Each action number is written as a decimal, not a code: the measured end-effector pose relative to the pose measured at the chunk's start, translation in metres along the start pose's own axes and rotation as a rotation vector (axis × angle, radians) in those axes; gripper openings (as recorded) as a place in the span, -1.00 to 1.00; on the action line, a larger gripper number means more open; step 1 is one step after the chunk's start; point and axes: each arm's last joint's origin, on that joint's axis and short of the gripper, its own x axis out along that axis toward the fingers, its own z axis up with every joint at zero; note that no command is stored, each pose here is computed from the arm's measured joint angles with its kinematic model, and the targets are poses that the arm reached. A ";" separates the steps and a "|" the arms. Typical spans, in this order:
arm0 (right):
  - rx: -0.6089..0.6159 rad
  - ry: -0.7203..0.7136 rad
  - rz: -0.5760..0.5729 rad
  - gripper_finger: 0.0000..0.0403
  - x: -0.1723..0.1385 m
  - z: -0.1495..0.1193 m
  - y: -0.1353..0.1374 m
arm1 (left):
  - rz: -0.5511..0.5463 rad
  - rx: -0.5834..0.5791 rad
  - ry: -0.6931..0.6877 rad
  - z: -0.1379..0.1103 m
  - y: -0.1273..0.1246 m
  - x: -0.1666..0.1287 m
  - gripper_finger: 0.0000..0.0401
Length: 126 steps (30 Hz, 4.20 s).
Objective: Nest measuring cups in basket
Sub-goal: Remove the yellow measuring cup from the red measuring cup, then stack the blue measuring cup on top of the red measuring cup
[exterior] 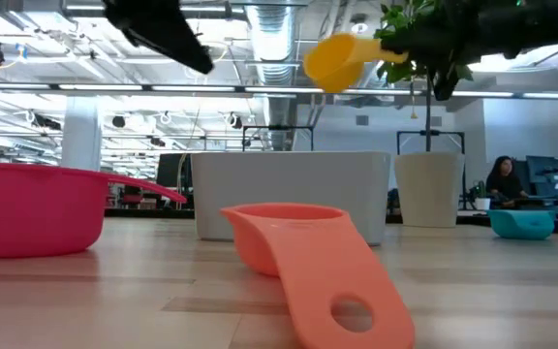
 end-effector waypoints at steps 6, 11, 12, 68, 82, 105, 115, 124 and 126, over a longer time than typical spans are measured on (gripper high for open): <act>-0.024 -0.006 -0.027 -0.94 0.004 0.002 -0.008 | 0.033 -0.012 -0.008 0.004 0.013 0.017 -0.71; 0.011 0.026 0.064 -0.95 0.014 0.001 -0.018 | 0.096 -0.029 -0.034 0.014 0.027 0.030 -0.51; 0.011 0.035 0.078 -0.95 0.016 0.000 -0.020 | 0.097 -0.030 -0.043 0.016 0.030 0.032 -0.48; -0.074 0.207 -0.197 -0.03 0.013 -0.032 -0.021 | 0.418 0.082 0.251 0.023 0.168 0.120 -1.00; -0.101 0.246 -0.206 -0.16 0.010 -0.037 -0.019 | 0.094 -0.299 0.739 -0.055 0.247 0.118 -1.00; -0.082 0.249 -0.191 -0.03 0.009 -0.038 -0.016 | 0.152 -0.241 0.767 -0.059 0.249 0.117 -0.47; -0.080 0.244 -0.190 -0.07 0.009 -0.037 -0.016 | 0.212 -0.279 0.205 0.018 0.273 0.129 -0.34; -0.082 0.246 -0.191 -0.04 0.009 -0.037 -0.016 | 0.257 -0.320 -0.016 0.035 0.280 0.186 -0.41; -0.084 0.249 -0.192 -0.04 0.009 -0.038 -0.016 | 0.276 -0.333 0.002 0.037 0.281 0.203 -0.41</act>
